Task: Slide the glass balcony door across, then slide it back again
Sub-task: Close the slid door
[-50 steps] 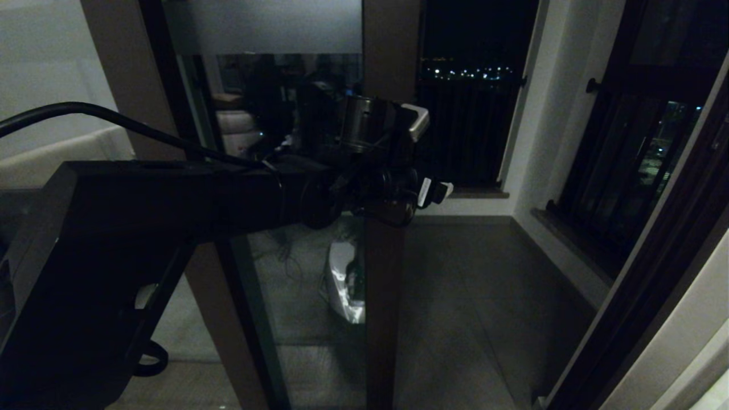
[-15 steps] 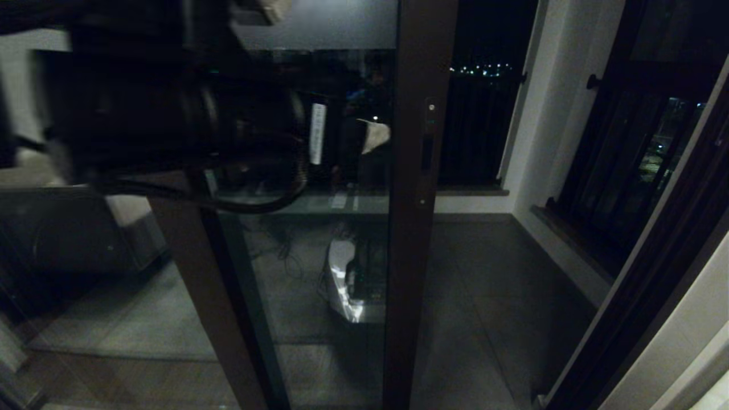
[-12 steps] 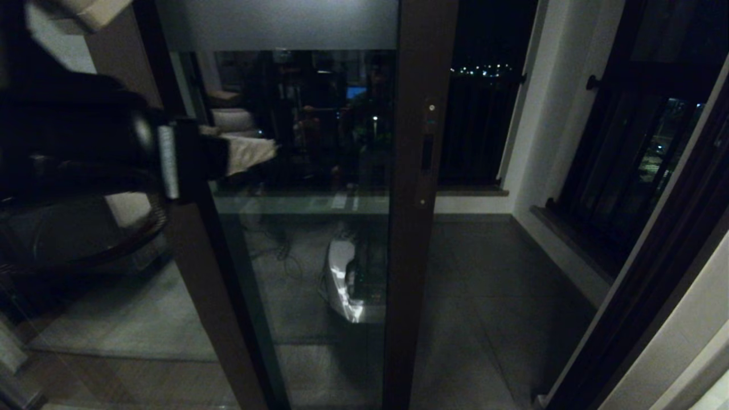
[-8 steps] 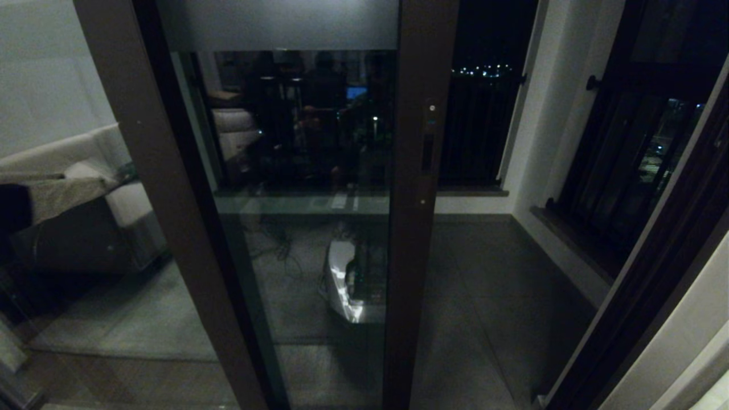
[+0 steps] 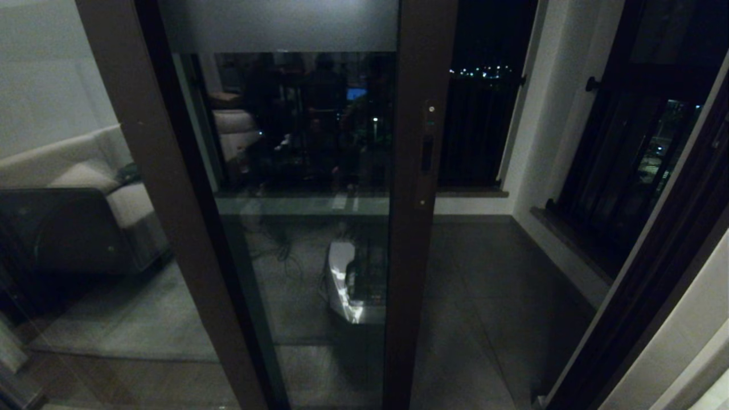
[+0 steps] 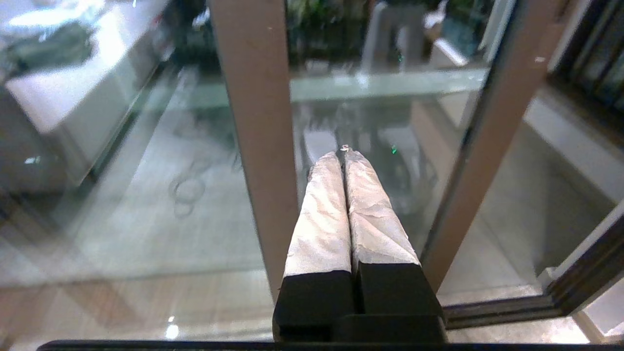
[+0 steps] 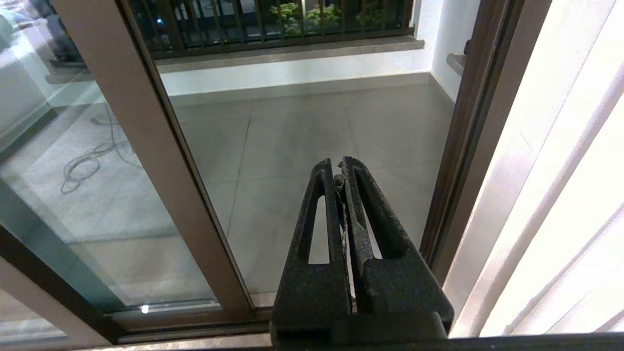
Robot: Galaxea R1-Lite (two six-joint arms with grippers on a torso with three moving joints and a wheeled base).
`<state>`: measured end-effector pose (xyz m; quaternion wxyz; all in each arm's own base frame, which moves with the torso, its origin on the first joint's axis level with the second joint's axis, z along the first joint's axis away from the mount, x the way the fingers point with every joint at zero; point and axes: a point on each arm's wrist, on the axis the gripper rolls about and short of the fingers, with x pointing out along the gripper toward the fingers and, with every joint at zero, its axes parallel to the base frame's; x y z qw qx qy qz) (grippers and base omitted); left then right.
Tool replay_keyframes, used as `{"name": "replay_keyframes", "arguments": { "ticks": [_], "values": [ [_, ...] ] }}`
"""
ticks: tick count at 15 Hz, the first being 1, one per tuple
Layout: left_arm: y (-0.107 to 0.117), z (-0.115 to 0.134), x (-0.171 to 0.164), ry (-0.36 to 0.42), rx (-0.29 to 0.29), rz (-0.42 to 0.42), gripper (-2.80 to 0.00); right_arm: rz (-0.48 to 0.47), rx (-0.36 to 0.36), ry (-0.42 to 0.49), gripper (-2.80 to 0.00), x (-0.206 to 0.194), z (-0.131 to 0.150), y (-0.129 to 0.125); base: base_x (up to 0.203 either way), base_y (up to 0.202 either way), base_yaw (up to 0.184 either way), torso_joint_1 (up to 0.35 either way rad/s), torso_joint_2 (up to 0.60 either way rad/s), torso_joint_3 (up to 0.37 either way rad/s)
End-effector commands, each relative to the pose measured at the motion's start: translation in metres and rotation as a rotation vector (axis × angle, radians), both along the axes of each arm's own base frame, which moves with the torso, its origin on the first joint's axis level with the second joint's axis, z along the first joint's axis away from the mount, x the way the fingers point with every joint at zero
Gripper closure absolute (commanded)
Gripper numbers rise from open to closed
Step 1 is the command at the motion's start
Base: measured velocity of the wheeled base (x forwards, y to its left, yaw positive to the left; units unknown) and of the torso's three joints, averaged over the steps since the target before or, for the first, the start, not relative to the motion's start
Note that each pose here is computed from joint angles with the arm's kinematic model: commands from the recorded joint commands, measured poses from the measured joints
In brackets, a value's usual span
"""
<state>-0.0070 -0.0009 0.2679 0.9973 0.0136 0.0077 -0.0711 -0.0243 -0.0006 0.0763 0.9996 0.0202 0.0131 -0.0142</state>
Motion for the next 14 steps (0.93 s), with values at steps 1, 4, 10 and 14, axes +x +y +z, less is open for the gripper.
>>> {"name": "replay_keyframes", "arguments": {
  "ticks": [1,4,10,14],
  "values": [
    [0.0,-0.021,-0.038,-0.12,-0.004,-0.01,0.0,-0.001,0.001,0.001,0.0,0.0,0.0,0.0,0.0,0.0,0.0,0.0,0.0,0.0],
    [-0.004,-0.056,-0.054,-0.159,0.009,-0.038,0.0,-0.001,0.001,0.001,0.0,0.0,0.0,0.0,0.0,0.0,0.0,0.0,0.0,0.0],
    [-0.006,-0.13,-0.031,-0.087,0.015,-0.142,0.0,0.0,0.001,0.001,0.0,0.0,0.0,0.0,0.0,0.0,0.0,0.0,0.0,0.0],
    [-0.004,-0.173,-0.03,0.021,0.021,-0.08,0.0,0.0,0.001,0.001,0.0,0.0,0.0,0.0,0.0,0.0,0.0,0.0,0.0,0.0]
  ]
}}
